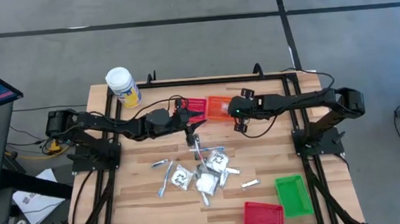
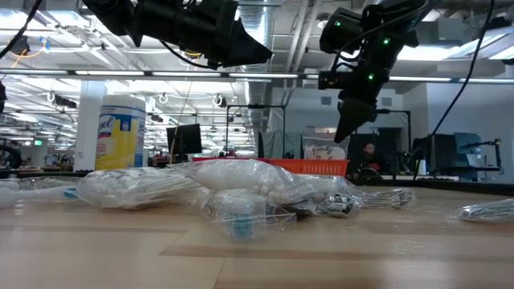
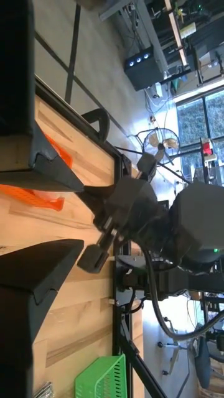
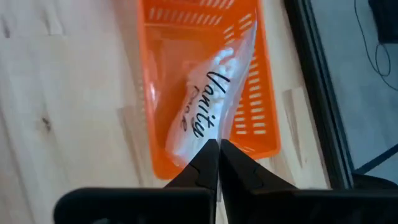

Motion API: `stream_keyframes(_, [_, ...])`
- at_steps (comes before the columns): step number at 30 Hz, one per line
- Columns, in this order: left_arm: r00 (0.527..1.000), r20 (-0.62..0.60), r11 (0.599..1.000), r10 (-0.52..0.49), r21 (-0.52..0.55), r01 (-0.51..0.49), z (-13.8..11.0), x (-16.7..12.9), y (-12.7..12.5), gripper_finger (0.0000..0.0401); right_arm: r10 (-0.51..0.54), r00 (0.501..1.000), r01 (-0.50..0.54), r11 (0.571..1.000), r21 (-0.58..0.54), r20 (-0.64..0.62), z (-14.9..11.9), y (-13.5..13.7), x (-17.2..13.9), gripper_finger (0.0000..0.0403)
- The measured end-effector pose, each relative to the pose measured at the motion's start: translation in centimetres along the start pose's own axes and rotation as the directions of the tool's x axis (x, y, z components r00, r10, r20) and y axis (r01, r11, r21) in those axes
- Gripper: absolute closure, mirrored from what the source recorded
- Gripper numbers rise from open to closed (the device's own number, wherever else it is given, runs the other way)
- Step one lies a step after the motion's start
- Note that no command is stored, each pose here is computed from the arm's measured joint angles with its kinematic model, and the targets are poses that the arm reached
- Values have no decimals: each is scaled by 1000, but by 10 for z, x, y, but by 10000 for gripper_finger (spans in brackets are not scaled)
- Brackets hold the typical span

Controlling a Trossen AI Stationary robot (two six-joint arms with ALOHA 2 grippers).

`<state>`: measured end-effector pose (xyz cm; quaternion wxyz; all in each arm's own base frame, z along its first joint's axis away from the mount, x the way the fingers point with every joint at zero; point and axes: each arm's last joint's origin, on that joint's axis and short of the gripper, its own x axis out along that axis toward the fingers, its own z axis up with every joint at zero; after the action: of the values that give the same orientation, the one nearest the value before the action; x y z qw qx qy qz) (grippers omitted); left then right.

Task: Pick & Place Travel size toiletries
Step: Put the white cotton pack into the orange bin

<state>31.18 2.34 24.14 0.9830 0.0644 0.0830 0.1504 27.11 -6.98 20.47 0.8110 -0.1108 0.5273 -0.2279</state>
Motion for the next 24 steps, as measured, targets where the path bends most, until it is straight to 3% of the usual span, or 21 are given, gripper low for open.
stream_keyframes(11, [1000, 0, 1000, 0, 0, 0, 0, 0, 0, 275, 78, 997, -77, 996, -40, 23, 2, 7, -2, 402])
stream_keyframes(16, [1000, 0, 1000, 0, 0, 0, 0, 0, 0, 275, 78, 996, -78, 997, 6, 37, 3, 7, -2, 398])
stream_keyframes(24, [1000, 0, 1000, 0, 0, 0, 0, 0, 0, 275, 97, 994, -97, 995, 0, 59, 5, 14, -6, 344])
